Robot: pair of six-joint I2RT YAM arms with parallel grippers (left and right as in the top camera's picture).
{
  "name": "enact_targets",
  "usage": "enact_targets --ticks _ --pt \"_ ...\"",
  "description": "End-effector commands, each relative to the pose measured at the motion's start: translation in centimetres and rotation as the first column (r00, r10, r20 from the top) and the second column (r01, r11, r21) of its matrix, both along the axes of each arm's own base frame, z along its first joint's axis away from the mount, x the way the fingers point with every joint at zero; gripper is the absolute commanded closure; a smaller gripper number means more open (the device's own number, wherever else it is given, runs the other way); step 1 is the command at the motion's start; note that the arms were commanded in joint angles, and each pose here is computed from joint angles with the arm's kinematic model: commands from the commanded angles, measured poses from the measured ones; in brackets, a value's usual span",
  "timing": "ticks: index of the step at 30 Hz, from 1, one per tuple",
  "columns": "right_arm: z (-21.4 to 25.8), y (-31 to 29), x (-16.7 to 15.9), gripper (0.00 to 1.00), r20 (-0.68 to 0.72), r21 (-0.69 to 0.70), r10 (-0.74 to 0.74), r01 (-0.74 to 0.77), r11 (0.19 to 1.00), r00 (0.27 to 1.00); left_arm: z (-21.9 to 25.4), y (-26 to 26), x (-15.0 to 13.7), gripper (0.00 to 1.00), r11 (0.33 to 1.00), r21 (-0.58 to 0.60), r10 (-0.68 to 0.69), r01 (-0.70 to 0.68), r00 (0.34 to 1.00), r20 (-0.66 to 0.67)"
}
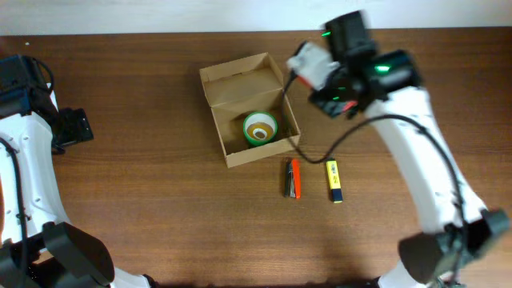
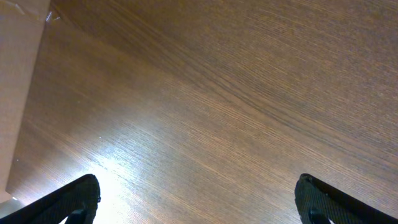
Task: Pack container
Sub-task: 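Carry the orange cutter into the box and release it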
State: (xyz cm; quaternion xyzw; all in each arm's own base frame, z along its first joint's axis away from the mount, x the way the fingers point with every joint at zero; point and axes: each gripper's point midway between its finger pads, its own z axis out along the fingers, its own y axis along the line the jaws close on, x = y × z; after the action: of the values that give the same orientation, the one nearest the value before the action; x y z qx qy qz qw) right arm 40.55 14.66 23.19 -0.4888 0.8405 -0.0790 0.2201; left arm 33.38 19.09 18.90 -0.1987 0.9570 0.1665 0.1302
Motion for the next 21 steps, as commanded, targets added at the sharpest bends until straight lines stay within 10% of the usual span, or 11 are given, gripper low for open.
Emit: enact_targets --ticks 1,8,21 --pt "-2.1 3.1 -0.4 0.96 -0.038 -0.100 0.180 -0.183 0.978 0.983 0.3 0.0 -0.2 0.00 1.000 0.004 -0.012 0.012 1.000 0.006" --pt "-7.1 9.7 -2.6 0.96 -0.143 -0.176 0.443 -0.463 0.869 0.885 0.3 0.0 -0.2 0.00 1.000 0.003 -0.012 0.012 1.000 0.006" --pt "-9.7 12.3 -2.8 0.96 -0.172 -0.199 0.522 -0.548 0.812 0.836 0.3 0.0 -0.2 0.00 1.000 0.003 -0.012 0.012 1.000 0.006"
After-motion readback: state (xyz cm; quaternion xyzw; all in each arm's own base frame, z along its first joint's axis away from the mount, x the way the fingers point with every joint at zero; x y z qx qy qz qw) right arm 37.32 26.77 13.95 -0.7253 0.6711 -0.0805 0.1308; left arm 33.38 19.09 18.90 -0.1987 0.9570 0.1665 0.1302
